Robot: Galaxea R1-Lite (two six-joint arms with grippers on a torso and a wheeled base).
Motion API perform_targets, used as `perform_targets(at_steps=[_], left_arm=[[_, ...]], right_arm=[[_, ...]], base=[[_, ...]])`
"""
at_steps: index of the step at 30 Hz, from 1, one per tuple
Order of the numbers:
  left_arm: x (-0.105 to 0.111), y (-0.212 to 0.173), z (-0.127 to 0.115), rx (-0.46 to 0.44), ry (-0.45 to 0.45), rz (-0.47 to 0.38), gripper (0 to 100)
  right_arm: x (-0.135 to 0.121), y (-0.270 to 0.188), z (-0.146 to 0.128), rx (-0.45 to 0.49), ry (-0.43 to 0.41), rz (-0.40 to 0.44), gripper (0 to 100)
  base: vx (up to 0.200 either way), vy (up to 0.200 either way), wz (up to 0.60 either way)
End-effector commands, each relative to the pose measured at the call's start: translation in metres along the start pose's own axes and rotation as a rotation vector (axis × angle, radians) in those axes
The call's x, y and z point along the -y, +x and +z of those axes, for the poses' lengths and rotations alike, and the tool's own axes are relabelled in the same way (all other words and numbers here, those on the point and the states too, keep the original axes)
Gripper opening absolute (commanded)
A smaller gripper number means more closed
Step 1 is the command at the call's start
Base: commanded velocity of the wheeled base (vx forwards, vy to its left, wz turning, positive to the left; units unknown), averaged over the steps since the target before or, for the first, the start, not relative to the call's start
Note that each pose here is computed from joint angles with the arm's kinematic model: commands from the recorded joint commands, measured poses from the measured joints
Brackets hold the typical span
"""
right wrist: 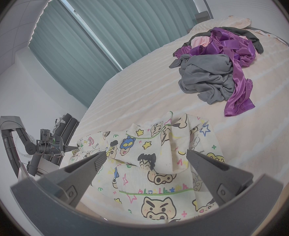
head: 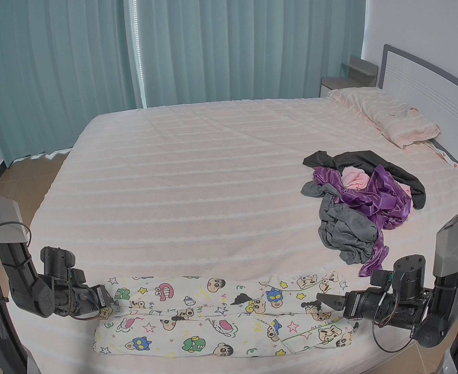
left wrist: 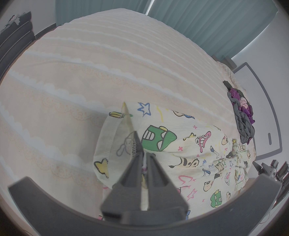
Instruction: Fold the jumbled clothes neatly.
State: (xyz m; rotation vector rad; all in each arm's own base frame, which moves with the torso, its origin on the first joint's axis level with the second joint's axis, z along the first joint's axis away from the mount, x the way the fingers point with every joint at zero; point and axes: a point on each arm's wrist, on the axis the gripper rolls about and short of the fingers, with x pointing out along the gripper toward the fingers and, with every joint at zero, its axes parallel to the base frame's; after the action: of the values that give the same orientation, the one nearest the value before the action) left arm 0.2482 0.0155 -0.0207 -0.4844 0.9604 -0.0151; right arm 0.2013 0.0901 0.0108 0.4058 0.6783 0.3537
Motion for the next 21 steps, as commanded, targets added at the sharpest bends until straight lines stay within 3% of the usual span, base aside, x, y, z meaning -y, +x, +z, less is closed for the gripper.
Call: perform_targets(at_steps=[1,19,21], left_arm=[[0.002,-0.006,0.004,0.030,0.004,-0.007,0],[0.009,-0.030,0.024,0.165,-0.010,-0.062,0],[0.010,-0.030,0.027,0.188,-0.024,-0.102,0]], right_arm=[[0.001,-0.003,-0.002,-0.009,-0.001,-0.004,100],[0.000,-0.003,-0.002,-0.008,-0.002,-0.001,100],[0.000,-0.003,-0.002,-0.008,-0.002,-0.001,100]], base=[[0.000,0.000,0.00],[0.000,0.000,0.00],[0.000,0.000,0.00]])
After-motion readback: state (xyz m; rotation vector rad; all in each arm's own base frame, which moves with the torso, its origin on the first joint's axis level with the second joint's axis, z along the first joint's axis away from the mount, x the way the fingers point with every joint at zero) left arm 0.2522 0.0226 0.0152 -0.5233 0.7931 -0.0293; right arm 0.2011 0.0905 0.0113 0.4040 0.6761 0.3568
